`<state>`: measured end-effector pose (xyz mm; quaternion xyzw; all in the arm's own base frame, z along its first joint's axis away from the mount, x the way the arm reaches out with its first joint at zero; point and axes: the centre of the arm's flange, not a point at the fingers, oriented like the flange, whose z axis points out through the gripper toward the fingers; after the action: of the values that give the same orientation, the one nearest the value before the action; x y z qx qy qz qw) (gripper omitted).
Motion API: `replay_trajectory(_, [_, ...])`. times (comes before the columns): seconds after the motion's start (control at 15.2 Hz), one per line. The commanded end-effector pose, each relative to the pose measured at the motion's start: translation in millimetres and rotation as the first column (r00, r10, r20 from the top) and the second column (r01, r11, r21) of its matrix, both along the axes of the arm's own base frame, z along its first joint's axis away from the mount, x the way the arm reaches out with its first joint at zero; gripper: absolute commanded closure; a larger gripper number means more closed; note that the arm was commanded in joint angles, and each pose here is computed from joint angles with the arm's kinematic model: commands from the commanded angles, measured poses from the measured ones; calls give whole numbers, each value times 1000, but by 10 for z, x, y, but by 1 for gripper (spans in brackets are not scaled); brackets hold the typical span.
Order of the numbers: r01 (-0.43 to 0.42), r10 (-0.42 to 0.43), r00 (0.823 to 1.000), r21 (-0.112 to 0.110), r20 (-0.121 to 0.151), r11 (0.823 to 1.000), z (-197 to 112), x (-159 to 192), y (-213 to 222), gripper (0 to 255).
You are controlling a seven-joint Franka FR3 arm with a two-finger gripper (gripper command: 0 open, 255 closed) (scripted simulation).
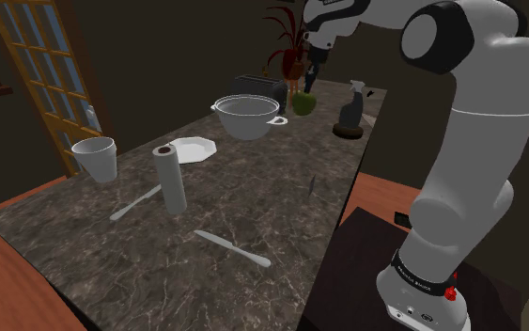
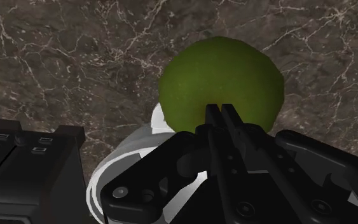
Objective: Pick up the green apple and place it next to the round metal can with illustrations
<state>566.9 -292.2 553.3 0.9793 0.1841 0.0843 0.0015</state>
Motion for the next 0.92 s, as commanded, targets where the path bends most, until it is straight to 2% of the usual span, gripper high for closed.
replay_trajectory(0.0, [-2, 2, 1000, 0, 0, 1000, -5, -83, -271, 255])
replay_trajectory(0.86, [-2, 2, 1000, 0, 0, 1000, 1, -501, -1842, 255])
